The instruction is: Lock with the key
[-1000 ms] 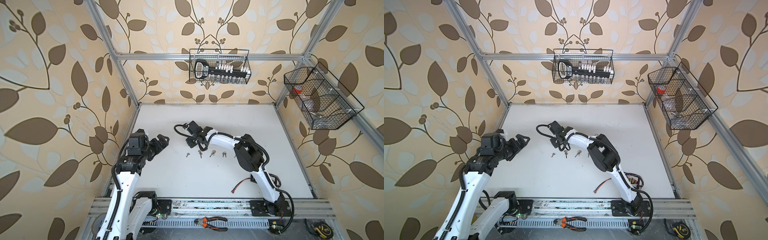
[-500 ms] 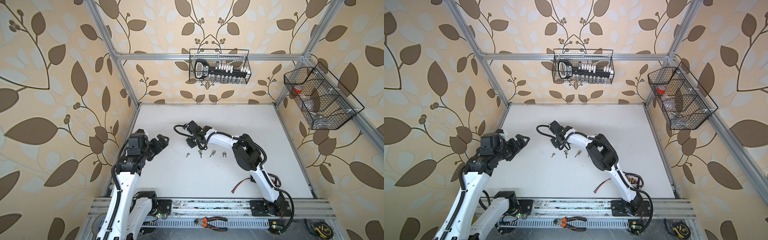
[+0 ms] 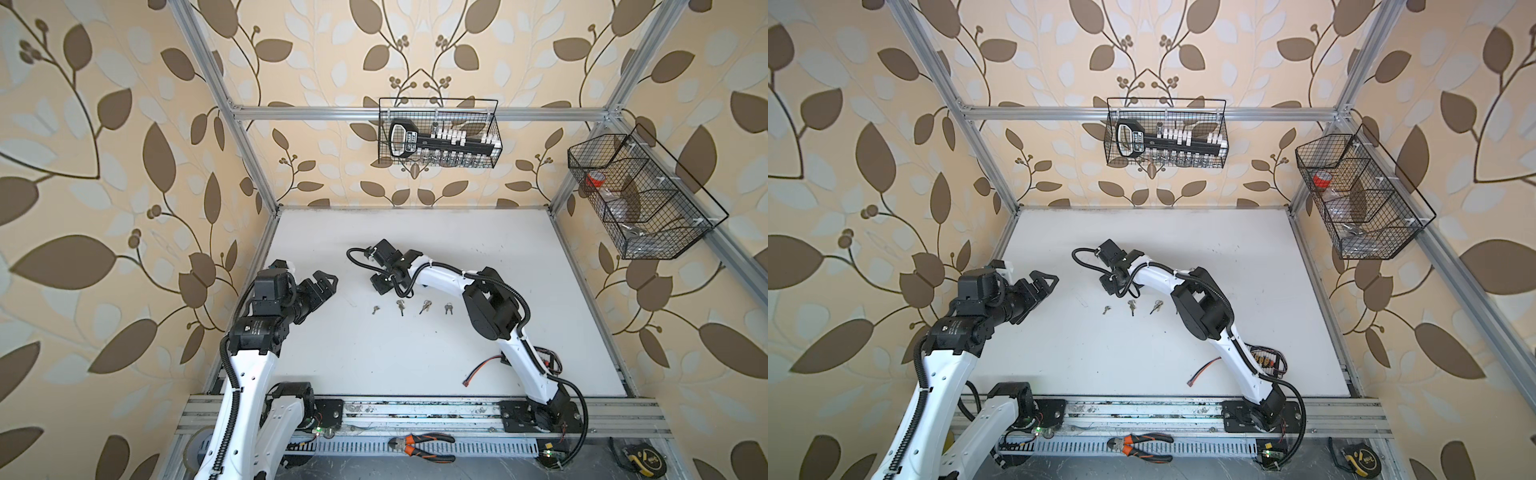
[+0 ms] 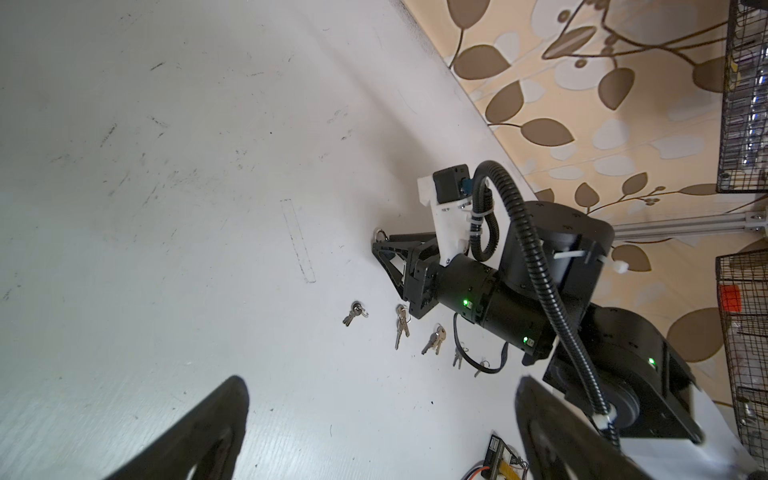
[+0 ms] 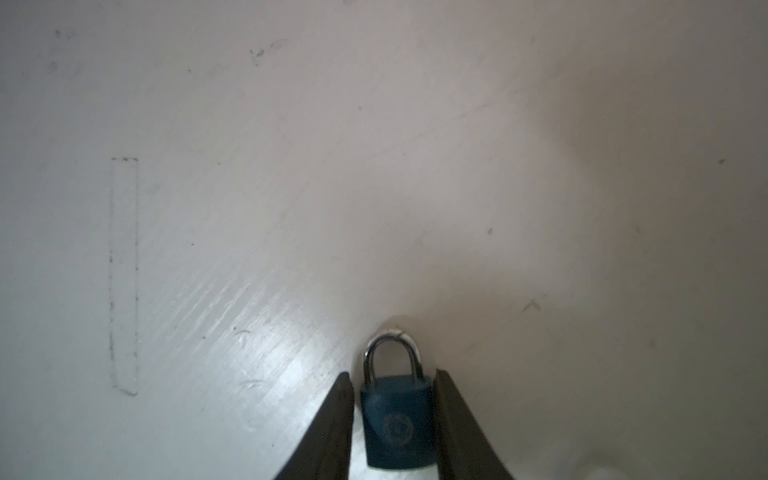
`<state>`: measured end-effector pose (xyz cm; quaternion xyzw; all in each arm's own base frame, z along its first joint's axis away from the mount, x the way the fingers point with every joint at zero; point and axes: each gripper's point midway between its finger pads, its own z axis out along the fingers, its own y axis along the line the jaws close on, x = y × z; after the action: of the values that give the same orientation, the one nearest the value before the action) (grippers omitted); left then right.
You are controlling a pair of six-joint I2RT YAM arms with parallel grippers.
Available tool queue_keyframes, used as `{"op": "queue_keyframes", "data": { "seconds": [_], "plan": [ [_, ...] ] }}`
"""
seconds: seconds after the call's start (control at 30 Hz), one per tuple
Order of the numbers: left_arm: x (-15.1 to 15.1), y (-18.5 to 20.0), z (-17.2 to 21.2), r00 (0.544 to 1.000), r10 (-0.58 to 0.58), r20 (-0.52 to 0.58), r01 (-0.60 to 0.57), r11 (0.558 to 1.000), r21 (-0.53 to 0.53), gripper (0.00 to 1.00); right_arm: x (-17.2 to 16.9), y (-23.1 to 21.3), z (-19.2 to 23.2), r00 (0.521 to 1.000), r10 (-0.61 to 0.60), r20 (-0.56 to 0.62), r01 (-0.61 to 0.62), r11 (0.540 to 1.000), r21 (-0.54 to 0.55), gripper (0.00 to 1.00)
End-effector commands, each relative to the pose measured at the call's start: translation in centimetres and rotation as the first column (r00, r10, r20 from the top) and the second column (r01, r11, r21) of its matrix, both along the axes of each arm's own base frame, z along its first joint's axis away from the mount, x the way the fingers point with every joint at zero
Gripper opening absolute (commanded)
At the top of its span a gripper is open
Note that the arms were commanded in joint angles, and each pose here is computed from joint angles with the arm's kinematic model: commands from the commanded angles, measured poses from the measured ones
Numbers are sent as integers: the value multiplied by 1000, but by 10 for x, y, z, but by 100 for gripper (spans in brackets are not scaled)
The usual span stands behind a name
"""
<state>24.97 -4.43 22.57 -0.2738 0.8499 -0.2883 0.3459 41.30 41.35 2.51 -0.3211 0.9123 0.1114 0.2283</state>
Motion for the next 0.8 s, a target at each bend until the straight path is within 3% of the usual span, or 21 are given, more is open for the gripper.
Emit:
{"op": "queue_keyframes", "data": {
  "seconds": [0.0, 0.2, 0.33, 0.4, 0.47, 0.53, 0.63, 0.77],
  "plan": [
    [-3, -4, 31, 995, -45, 85, 44, 999, 15, 99, 0, 3, 3, 999, 9, -34, -8, 1000, 24, 37],
    [-1, -12, 48, 986, -87, 139, 88, 996, 3, 99, 6, -1, 71, 999, 6, 38, -11, 993, 118, 55],
    [9, -26, 53, 977, -115, 177, 118, 993, -6, 99, 6, -31, 131, 988, -55, 143, 23, 976, 216, 80],
    [15, -43, 51, 970, -153, 187, 148, 988, 38, 99, 1, -56, 156, 974, -114, 196, 56, 959, 279, 99],
    [22, -65, 45, 961, -201, 190, 184, 977, 104, 99, -3, -85, 175, 949, -191, 252, 98, 935, 339, 100],
    [30, -87, 39, 950, -246, 192, 213, 961, 179, 99, -6, -117, 189, 906, -291, 308, 159, 907, 390, 100],
    [47, -110, 30, 937, -282, 206, 220, 934, 280, 99, -5, -175, 205, 778, -490, 393, 302, 840, 451, 100],
    [72, -101, 24, 927, -226, 299, 99, 917, 385, 99, -15, -246, 215, 614, -628, 479, 387, 768, 511, 99]
  ]
}}
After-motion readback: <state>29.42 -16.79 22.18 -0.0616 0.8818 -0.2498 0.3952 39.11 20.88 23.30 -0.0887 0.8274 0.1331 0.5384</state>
